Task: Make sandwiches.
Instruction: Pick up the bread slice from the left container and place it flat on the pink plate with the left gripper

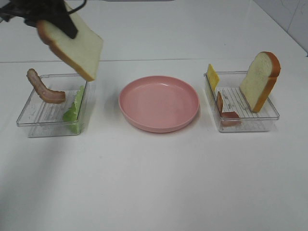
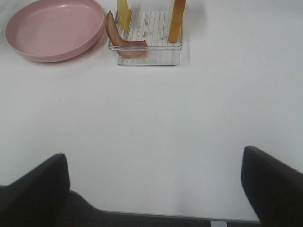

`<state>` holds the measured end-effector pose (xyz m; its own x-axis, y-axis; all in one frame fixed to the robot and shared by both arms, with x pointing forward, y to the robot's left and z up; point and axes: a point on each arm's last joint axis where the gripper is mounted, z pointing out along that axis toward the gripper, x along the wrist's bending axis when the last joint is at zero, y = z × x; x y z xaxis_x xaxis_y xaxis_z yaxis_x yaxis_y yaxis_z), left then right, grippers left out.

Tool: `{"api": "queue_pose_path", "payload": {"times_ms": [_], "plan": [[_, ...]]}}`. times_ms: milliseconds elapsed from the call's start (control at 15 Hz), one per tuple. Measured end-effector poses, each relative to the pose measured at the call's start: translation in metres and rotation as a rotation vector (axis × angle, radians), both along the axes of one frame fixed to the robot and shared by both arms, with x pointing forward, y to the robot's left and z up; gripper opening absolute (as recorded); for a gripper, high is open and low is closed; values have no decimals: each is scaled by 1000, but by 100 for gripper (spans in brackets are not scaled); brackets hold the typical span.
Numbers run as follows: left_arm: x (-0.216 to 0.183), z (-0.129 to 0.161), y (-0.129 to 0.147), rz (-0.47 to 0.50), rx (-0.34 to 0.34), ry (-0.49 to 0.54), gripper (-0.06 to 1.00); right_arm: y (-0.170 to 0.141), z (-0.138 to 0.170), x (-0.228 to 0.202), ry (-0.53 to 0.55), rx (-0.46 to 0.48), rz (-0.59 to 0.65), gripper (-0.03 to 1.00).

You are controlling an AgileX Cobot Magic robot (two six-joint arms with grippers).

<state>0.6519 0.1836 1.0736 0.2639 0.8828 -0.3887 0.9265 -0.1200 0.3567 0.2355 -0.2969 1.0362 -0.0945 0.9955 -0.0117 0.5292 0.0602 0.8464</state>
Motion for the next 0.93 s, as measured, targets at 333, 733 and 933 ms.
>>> {"api": "queue_pose_path", "payload": {"times_ms": [333, 733, 933], "plan": [[27, -48, -97, -138, -74, -62, 20, 0, 0, 0, 0, 0, 0, 96], [56, -112, -151, -110, -140, 15, 20, 0, 0, 0, 0, 0, 0, 96], [59, -138, -153, -64, -137, 85, 20, 0, 0, 0, 0, 0, 0, 96]]}}
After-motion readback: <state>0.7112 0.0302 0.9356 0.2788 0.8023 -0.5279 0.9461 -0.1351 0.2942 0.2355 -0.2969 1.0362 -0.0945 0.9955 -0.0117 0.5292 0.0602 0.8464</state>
